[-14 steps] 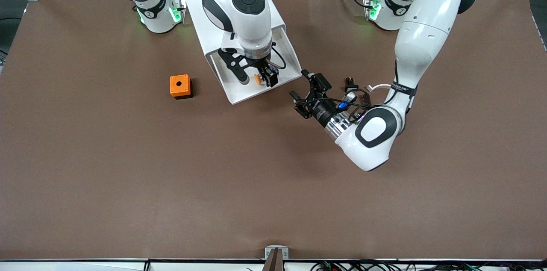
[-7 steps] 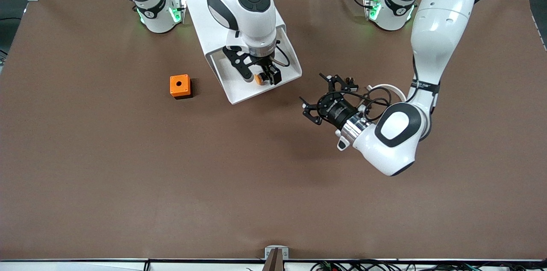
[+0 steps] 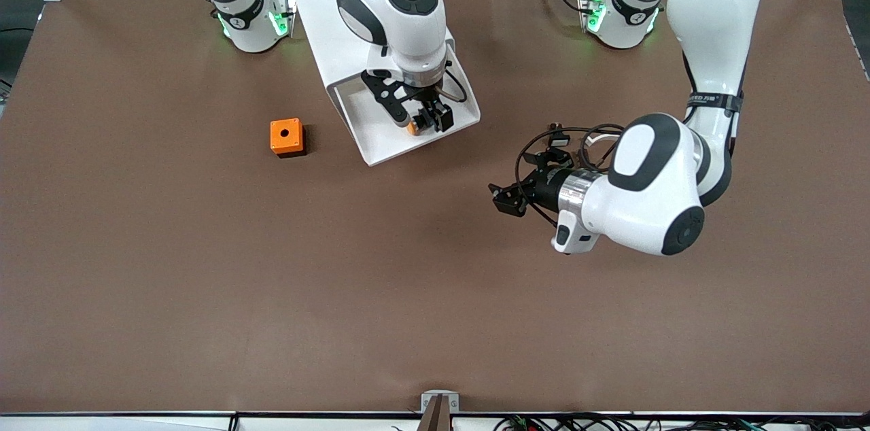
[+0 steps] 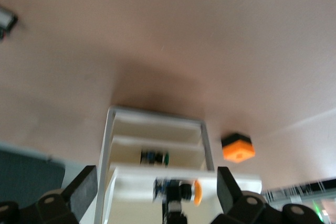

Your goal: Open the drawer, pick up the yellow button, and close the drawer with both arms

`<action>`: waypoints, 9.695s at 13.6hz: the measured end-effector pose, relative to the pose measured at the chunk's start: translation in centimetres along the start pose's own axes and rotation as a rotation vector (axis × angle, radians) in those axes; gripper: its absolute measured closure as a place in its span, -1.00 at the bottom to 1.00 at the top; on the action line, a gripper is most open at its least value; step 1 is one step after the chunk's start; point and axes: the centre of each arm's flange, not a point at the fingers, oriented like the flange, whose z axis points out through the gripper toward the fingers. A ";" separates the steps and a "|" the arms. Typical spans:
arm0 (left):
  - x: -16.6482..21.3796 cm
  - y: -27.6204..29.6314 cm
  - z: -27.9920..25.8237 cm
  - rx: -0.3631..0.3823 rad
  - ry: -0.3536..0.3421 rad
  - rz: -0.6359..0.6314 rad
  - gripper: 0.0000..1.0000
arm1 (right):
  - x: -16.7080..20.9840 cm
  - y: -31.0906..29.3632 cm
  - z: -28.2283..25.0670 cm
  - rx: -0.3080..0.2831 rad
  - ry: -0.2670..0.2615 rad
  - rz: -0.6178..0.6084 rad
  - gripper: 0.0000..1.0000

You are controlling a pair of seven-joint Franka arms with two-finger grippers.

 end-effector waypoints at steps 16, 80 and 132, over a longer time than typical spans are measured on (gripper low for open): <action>-3.7 3.7 1.6 0.018 0.521 0.056 -1.00 | 17.2 0.7 -12.3 -0.084 -0.009 -0.172 0.18; -24.2 4.4 31.3 0.257 0.210 0.261 -1.00 | 63.9 24.5 -1.2 -0.127 -0.205 -0.800 -1.00; 6.4 -15.4 -13.4 0.165 0.506 0.511 -1.00 | 49.9 20.3 -25.9 -0.065 -0.036 -0.704 -1.00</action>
